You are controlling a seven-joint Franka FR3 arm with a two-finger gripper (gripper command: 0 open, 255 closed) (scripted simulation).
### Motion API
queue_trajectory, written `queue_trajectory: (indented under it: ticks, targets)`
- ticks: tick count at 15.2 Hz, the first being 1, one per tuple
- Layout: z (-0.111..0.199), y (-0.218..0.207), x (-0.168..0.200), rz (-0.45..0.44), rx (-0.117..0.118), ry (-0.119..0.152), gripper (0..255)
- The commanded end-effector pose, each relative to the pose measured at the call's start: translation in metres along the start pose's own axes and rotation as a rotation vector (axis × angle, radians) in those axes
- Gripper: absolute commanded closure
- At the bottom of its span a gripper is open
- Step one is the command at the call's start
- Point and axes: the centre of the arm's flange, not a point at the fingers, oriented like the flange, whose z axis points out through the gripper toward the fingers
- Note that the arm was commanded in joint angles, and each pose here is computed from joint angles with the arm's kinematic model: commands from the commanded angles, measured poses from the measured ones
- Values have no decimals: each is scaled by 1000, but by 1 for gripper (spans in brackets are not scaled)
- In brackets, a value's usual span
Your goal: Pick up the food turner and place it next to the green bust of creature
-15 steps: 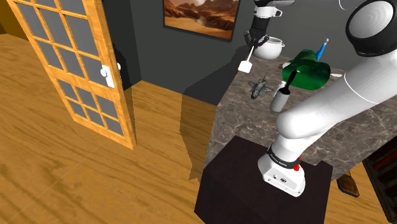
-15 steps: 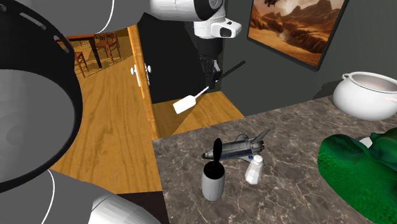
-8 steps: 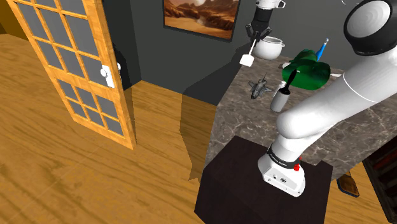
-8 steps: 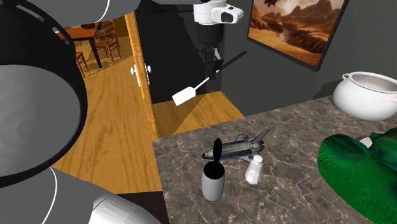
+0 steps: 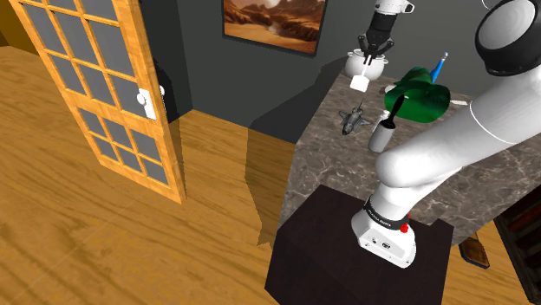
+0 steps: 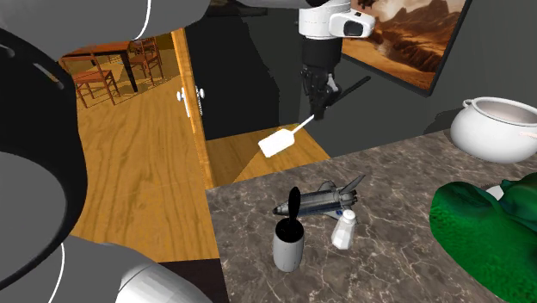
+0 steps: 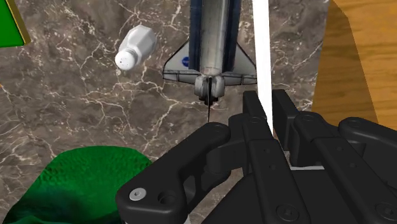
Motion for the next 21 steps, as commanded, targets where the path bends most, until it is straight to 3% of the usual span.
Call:
queue_trajectory:
  ticks: [1,18,21]
  targets:
    - [1,25,13,-2,0,0,255]
    - [8,232,124,-2,0,0,255]
    - [23,232,123,-2,0,0,255]
